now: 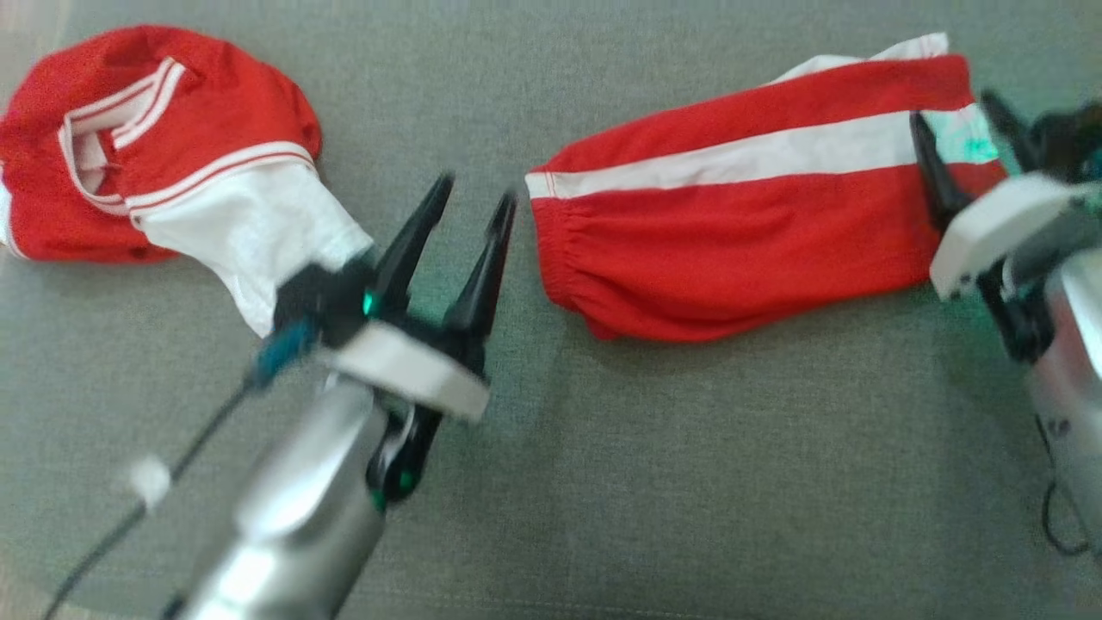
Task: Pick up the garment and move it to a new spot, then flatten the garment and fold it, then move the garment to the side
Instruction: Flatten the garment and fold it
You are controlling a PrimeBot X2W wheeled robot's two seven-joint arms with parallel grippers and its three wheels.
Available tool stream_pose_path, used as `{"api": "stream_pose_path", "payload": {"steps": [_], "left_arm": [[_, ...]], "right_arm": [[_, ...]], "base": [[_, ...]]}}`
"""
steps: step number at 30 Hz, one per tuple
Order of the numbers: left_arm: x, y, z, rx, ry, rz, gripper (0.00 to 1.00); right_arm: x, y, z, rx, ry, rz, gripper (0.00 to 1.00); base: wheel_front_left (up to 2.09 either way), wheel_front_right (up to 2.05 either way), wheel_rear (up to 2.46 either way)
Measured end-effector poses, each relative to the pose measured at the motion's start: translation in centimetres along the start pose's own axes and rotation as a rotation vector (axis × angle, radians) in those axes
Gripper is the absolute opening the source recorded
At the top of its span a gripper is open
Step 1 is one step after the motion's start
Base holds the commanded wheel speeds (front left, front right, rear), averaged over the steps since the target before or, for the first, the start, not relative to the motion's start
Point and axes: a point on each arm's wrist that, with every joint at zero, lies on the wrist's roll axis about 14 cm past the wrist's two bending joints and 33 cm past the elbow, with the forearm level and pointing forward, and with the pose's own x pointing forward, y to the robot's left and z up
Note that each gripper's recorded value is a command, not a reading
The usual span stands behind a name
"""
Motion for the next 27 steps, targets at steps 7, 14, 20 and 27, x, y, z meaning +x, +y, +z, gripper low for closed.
{"api": "stream_pose_path", "payload": {"steps": [7,14,20,27], "left_arm": [[-6.8,2.2,1.8,0.111,-0.113,0.205,1.00],[-12.1,2.4,3.0,0.135,-0.189,0.340,1.00],[-13.8,3.1,3.9,0.190,-0.207,0.388,1.00],[-13.8,3.1,4.9,0.216,-0.237,0.385,1.00]], "right_arm": [[-1.8,-1.5,-2.4,0.154,0.069,-0.073,1.00],[-1.6,-2.4,-4.7,0.177,0.173,-0.111,1.00],[-0.5,-0.9,-5.8,0.294,0.240,-0.103,0.12],[-1.1,-0.7,-5.0,0.322,0.217,-0.103,0.00]], "base": [[0.00,0.00,0.00],[0.00,0.00,0.00],[0.00,0.00,0.00],[0.00,0.00,0.00]]}}
